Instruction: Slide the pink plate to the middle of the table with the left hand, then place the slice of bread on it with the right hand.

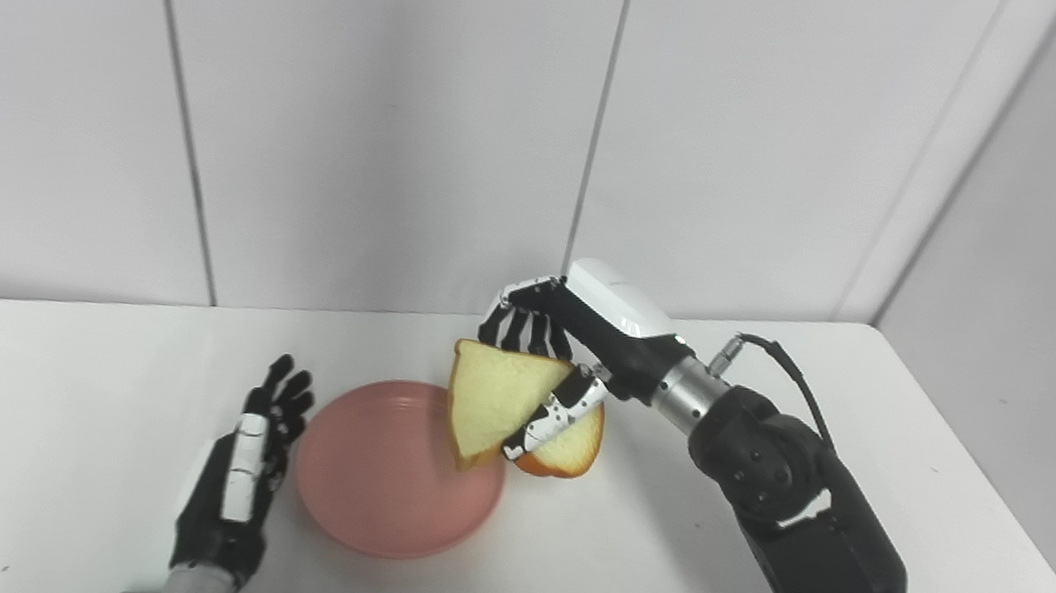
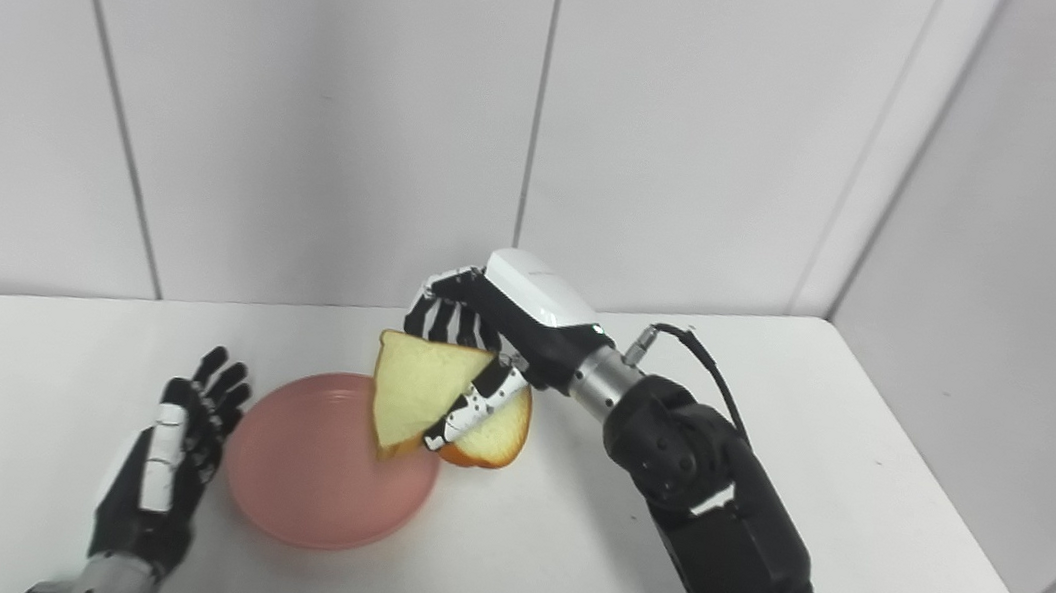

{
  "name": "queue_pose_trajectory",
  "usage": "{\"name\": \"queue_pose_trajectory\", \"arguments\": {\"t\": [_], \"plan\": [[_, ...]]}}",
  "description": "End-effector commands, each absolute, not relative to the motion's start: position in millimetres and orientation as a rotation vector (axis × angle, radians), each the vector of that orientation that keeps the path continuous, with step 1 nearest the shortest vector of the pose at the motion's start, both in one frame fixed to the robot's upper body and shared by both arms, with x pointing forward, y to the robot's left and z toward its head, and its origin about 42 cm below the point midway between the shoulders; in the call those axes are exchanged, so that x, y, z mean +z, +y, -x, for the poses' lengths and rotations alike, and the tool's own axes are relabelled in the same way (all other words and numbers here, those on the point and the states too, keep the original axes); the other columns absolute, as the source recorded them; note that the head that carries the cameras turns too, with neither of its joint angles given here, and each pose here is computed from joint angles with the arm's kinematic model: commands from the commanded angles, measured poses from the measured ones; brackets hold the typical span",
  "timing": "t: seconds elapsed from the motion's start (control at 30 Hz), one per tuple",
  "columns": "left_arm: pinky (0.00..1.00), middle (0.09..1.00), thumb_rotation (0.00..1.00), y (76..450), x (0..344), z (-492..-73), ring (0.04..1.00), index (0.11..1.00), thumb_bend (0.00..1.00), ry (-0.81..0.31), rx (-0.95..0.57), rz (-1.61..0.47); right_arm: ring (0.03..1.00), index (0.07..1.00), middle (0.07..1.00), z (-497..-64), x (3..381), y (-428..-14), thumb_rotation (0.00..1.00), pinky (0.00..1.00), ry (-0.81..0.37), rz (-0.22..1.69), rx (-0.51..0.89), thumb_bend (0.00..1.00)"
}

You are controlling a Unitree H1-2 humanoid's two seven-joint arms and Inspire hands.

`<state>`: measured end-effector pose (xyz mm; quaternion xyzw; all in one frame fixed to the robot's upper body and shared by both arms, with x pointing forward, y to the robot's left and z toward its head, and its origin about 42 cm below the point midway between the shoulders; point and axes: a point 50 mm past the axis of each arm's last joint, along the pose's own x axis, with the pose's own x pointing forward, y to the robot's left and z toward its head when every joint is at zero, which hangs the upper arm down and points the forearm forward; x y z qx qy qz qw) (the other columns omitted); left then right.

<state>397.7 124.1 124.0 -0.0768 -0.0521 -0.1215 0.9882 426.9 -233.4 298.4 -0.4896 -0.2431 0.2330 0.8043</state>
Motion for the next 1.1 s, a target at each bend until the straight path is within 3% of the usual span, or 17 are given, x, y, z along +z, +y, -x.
{"name": "queue_pose_trajectory", "arguments": {"t": [0.0, 0.33, 1.07], "plan": [[1.00, 0.971, 1.00, 109.7, 127.7, -398.7, 0.978, 0.959, 0.73, -0.097, -0.255, 0.159, 0.250, 0.495, 0.399, -432.2, 323.5, -219.6, 0.00, 0.19, -0.608, 1.045, 0.485, 0.52], [0.97, 0.970, 1.00, 94.6, 130.0, -398.2, 0.969, 0.958, 0.74, -0.103, -0.252, 0.127, 0.244, 0.496, 0.393, -435.1, 318.5, -195.0, 0.00, 0.18, -0.592, 1.040, 0.548, 0.52], [0.97, 0.935, 1.00, 84.0, 131.4, -396.1, 0.945, 0.935, 0.75, -0.116, -0.237, 0.118, 0.280, 0.494, 0.415, -471.0, 257.6, -180.0, 0.00, 0.20, -0.476, 1.113, 0.577, 0.53]]}}
